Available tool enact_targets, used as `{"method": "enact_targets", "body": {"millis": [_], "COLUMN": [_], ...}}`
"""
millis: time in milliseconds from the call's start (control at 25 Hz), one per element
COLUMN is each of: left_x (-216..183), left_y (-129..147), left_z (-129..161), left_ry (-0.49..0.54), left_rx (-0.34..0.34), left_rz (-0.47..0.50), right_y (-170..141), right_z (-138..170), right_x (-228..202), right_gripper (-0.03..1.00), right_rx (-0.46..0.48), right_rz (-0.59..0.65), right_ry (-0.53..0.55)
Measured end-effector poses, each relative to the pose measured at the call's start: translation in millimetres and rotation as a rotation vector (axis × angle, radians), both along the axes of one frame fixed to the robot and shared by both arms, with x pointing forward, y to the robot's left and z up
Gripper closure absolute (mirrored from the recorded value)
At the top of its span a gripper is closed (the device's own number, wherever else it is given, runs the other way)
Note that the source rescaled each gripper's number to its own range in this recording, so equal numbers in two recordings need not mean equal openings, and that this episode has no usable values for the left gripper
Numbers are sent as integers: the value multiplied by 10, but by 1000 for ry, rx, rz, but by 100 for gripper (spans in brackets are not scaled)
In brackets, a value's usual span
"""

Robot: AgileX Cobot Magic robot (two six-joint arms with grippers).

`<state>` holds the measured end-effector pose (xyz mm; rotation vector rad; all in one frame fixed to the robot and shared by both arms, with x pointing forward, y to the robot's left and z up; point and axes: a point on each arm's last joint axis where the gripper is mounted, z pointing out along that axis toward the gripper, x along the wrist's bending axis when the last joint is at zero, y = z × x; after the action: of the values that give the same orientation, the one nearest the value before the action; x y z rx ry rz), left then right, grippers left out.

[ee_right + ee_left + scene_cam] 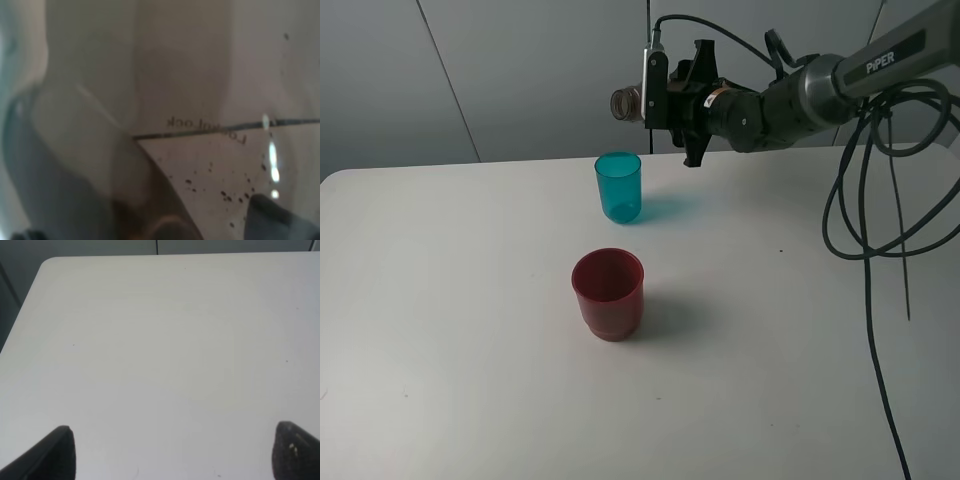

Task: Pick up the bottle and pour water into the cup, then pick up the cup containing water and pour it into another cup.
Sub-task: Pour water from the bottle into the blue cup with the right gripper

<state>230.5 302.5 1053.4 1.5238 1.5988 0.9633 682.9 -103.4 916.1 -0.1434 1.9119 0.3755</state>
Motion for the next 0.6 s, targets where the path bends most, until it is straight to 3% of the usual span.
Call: {"method": "enact_targets", "body": {"millis": [600], "left_x": [0], "left_y": [0], "left_z": [0], "left_ry": [0], "left_rx": [0], "left_rz": [0], "right_y": [-12], "right_z": [19], "right_x": [11], "right_gripper": [90], "right_rx": [-84], "right_rz": [14], "right_ry": [-53]}}
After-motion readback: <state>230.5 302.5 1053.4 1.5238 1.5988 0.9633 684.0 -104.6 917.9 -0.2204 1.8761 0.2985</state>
